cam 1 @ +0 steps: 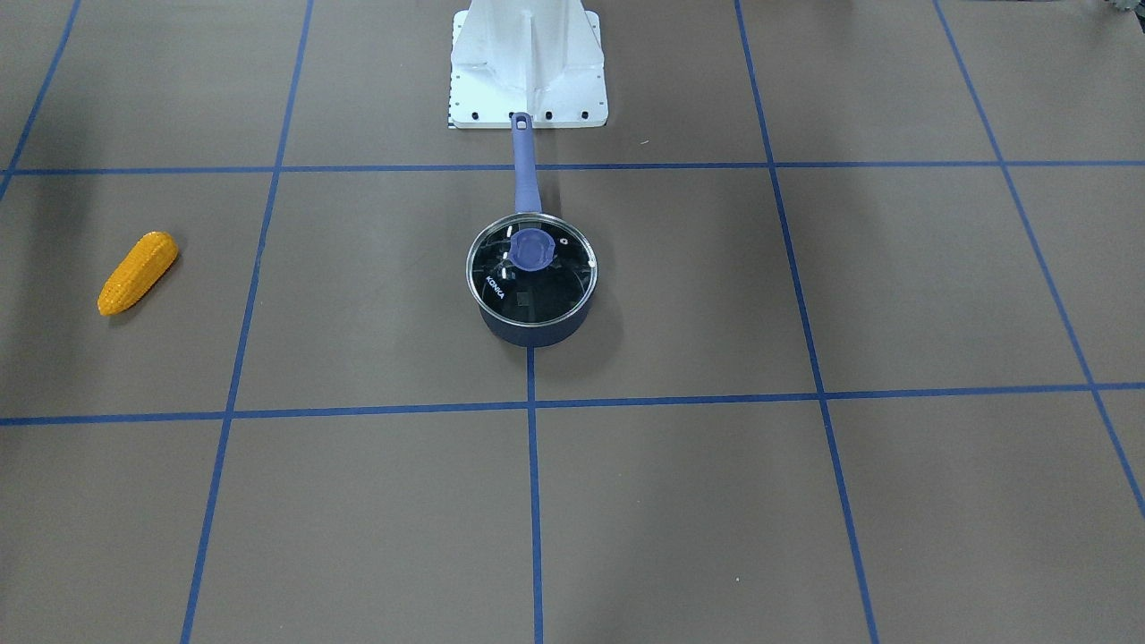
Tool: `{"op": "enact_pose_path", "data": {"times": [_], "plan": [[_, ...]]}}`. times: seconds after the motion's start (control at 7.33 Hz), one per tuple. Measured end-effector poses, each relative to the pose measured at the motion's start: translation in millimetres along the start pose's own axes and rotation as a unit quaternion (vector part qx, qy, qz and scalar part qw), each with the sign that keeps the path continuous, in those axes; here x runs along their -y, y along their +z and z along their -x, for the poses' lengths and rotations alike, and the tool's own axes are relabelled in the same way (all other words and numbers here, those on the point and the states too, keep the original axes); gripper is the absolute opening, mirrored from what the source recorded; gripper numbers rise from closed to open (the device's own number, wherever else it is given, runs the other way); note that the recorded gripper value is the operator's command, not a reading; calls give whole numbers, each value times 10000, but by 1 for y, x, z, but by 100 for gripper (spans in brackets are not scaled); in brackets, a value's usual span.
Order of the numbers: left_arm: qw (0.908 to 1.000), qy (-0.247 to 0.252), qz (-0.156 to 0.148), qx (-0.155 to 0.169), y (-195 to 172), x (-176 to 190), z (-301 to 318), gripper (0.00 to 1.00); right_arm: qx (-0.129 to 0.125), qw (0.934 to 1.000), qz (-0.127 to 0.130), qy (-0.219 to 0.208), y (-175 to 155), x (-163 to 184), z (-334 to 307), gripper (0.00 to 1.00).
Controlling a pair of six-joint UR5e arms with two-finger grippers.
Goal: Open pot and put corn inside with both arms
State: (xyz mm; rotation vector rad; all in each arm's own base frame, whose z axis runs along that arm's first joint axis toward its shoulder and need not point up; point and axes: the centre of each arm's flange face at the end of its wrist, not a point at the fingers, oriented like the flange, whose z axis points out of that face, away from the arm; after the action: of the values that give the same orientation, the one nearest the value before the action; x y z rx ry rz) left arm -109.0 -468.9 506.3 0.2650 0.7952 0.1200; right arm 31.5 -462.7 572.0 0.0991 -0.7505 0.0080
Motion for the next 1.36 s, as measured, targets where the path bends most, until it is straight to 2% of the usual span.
{"op": "enact_pose_path", "data": {"times": [0.55, 0.82, 1.09, 1.36], "plan": [[10000, 21, -22, -11, -1, 1, -1, 98, 93, 9999, -35, -52, -2, 6, 5, 100], [9998, -35, -151, -134, -9, 14, -19, 98, 99, 9997, 106, 189, 12, 9, 2, 100], [9994, -40, -134, -323, -5, 51, -79, 98, 117, 9980, 314, 533, 36, 8, 23, 100], [9984, -216, -63, -521, 1, 78, -159, 98, 213, 9957, 414, 806, 50, 8, 53, 100]]}}
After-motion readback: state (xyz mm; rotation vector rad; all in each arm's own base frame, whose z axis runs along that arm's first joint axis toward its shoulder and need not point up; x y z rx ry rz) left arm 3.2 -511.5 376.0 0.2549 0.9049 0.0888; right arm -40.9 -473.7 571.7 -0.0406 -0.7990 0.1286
